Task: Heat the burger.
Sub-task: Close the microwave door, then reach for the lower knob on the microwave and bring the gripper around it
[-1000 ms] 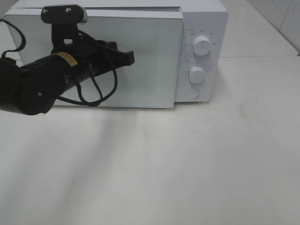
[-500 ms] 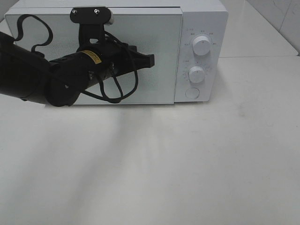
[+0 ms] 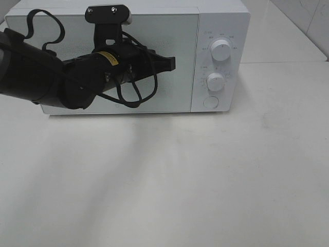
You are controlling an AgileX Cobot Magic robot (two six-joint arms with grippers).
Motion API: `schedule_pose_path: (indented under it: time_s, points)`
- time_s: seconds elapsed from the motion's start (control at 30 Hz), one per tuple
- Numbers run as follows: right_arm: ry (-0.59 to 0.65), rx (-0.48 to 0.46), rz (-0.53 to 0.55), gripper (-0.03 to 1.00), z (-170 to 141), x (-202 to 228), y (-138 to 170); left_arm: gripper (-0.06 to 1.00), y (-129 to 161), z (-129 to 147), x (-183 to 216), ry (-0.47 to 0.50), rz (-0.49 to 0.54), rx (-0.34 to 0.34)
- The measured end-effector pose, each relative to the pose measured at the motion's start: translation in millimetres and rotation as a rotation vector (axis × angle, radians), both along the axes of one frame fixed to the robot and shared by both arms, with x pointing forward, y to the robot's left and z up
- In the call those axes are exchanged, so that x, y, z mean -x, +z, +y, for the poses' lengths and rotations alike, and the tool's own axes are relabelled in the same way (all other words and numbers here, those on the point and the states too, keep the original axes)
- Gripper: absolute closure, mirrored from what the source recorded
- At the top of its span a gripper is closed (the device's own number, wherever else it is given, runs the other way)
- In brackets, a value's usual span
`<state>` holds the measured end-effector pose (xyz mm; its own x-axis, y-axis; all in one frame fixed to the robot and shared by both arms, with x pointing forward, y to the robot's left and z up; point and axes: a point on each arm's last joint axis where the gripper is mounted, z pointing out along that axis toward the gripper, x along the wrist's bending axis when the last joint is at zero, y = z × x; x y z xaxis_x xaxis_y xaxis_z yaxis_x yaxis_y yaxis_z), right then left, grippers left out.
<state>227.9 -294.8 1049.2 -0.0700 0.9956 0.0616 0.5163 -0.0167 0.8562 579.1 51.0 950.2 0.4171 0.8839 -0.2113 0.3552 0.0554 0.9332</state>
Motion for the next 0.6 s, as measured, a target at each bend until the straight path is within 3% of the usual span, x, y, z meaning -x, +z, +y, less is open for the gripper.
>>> schedule_pose_path:
  time_s: [0.2,0.33,0.5,0.57,0.6]
  points:
    - [0.0,0.0,0.0,0.21,0.0,0.0,0.0,0.94,8.7,-6.1,12.1,-0.036,0.077,-0.023]
    - [0.0,0.0,0.0,0.21,0.0,0.0,0.0,0.94,14.9,-12.6,28.8,-0.121,0.147,-0.103]
    - [0.0,0.0,0.0,0.21,0.0,0.0,0.0,0.94,18.9,-9.8,37.8,-0.16,0.235,-0.145]
    - [0.0,0.0,0.0,0.21,0.0,0.0,0.0,0.77,20.8,-7.9,44.3,-0.186,0.299,-0.172]
    - [0.0,0.0,0.0,0.21,0.0,0.0,0.0,0.77,20.8,-7.9,44.3,-0.186,0.299,-0.172]
